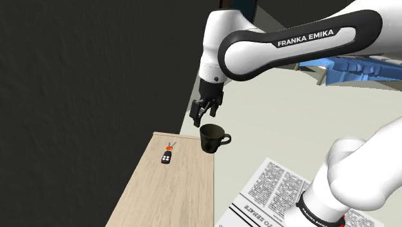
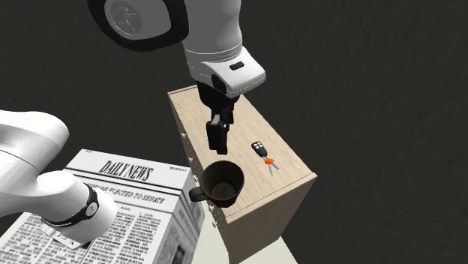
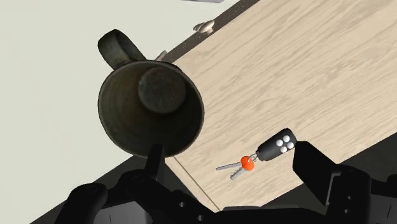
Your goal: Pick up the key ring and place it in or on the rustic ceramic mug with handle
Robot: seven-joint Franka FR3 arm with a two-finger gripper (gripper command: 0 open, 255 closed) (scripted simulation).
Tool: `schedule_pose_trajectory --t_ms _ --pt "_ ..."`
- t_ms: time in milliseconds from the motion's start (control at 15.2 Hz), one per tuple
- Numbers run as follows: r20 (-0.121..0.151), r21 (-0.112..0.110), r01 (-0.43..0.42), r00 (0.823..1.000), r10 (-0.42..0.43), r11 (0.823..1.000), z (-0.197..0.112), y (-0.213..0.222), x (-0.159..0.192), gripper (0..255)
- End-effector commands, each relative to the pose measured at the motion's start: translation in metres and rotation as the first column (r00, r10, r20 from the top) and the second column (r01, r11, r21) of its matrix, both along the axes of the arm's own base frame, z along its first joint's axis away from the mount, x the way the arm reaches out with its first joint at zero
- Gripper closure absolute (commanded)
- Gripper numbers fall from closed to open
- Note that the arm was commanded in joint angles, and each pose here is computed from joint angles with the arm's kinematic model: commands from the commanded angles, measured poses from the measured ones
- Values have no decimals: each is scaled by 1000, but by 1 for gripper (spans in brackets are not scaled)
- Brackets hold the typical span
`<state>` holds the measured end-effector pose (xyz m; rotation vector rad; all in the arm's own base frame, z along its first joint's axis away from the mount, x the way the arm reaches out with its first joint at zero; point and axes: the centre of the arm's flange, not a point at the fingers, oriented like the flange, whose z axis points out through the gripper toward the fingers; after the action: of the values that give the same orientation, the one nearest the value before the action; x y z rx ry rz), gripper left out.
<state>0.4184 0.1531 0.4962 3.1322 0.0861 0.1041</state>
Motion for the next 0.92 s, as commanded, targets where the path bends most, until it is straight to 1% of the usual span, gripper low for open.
schedule_pose_trajectory --t_ms 0,726,858 --pt "-6 3 -6 1000 6 1000 -16 16 16 0" --pt "-47 11 -38 998 39 999 -113 107 79 0" --pt "-48 12 -40 998 40 999 -122 111 81 0"
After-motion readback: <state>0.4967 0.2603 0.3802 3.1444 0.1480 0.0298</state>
